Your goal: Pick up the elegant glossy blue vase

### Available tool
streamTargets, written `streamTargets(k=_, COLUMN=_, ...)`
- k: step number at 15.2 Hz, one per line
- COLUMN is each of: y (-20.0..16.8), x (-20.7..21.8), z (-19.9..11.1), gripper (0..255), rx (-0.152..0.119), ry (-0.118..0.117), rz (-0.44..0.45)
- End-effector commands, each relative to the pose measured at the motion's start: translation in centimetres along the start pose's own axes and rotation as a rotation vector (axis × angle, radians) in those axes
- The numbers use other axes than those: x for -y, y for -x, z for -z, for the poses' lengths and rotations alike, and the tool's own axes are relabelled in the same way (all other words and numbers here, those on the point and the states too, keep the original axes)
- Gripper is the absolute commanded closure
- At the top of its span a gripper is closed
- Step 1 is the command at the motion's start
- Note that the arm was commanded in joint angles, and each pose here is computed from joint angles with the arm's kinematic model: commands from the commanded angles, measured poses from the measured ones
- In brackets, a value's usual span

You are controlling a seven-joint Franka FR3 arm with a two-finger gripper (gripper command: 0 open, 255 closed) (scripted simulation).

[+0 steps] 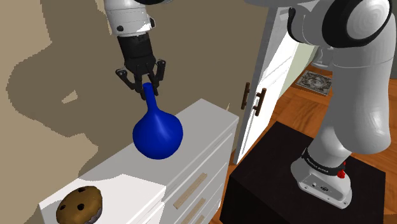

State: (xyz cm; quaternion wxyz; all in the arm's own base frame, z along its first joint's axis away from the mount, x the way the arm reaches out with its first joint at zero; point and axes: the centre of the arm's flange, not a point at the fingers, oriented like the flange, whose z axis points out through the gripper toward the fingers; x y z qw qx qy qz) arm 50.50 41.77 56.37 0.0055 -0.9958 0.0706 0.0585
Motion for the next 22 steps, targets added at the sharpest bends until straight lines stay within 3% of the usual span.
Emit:
streamTargets(k=1, y=0.0, x=0.0, z=-0.1, gripper=255, rx=0.001, ry=0.000, rz=0.000)
streamTargets(k=5, y=0.0, x=0.0, z=-0.1, gripper=255, rx=0.001, ry=0.000, rz=0.000)
streamTargets(k=22, y=0.9, x=0.0, z=7.9, gripper=255, rx=0.001, ry=0.000, rz=0.000)
